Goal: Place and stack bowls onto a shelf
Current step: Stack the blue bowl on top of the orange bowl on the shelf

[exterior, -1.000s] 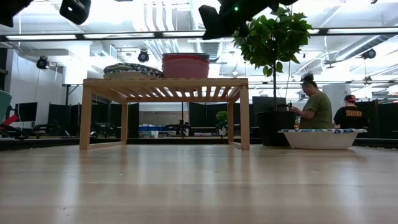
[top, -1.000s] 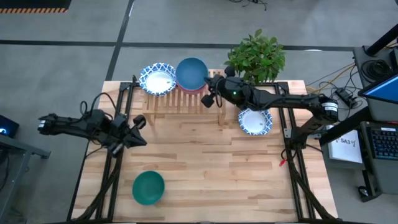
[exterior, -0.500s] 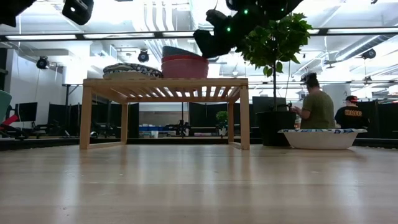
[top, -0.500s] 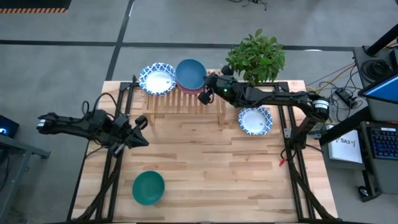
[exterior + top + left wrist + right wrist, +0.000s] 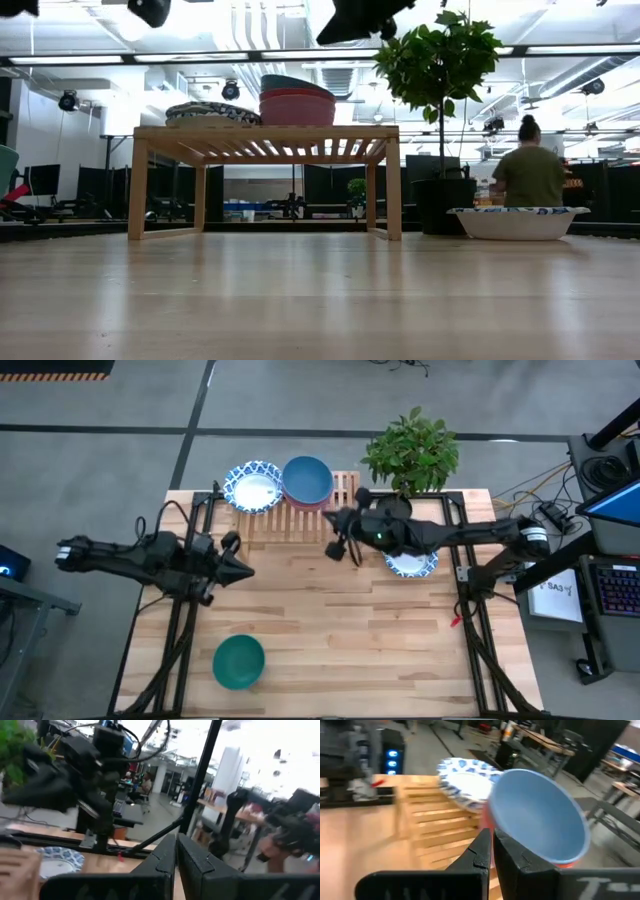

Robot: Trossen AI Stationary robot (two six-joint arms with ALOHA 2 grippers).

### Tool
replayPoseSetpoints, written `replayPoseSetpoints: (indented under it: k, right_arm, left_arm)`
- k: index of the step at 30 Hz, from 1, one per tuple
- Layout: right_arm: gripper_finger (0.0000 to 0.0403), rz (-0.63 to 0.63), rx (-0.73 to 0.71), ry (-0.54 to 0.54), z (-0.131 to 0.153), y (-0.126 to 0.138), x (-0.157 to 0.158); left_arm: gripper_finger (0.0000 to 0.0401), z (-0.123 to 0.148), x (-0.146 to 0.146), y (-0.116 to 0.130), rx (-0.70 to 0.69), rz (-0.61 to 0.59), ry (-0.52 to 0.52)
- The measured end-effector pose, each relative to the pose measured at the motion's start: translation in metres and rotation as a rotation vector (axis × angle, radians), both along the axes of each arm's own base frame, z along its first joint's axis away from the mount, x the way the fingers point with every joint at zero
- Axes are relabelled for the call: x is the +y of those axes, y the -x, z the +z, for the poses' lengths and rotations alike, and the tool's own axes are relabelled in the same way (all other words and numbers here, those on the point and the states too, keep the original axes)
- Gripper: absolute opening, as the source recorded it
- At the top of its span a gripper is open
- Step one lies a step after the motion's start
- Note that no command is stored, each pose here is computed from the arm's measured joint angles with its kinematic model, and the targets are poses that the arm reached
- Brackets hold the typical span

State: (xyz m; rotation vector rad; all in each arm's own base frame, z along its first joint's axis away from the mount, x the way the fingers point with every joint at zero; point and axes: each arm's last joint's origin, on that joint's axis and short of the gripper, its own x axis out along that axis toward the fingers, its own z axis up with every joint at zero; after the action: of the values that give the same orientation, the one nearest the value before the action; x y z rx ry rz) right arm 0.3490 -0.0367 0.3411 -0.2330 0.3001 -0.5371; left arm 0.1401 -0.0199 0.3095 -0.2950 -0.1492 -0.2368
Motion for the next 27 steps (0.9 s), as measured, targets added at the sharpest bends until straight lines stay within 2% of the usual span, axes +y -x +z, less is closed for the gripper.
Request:
replayPoseSetpoints:
  k: [4,7,10,16,21,25,27]
  right_arm:
    - [0.0009,0.060,0.022,-0.029,-0.015,0.004,0.024]
    - [0.0009,0.095,0.021,-0.067,-0.031,0.010,0.040]
    - [0.0009,0.132,-0.017,-0.098,-0.049,0.016,0.054]
    - [0.0009,0.203,-0.113,-0.126,-0.077,0.032,0.076]
    - [0.0009,0.240,-0.141,-0.129,-0.087,0.039,0.086]
    - [0.0009,0.252,-0.140,-0.130,-0.087,0.039,0.089]
    - [0.0009,0.252,-0.139,-0.125,-0.087,0.039,0.089]
  left_arm:
    - [0.0000,0.015,0.000,-0.018,0.054,0.046,-0.124]
    - [0.0000,0.026,0.003,-0.032,0.145,0.148,-0.218]
    - [0.0000,0.035,0.008,-0.045,0.259,0.244,-0.306]
    - [0.0000,0.055,0.022,-0.065,0.371,0.310,-0.439]
    - [0.0000,0.060,0.052,-0.074,0.419,0.435,-0.499]
    - [0.0000,0.057,0.087,-0.076,0.464,0.551,-0.515]
    - [0.0000,0.057,0.106,-0.078,0.466,0.568,-0.500]
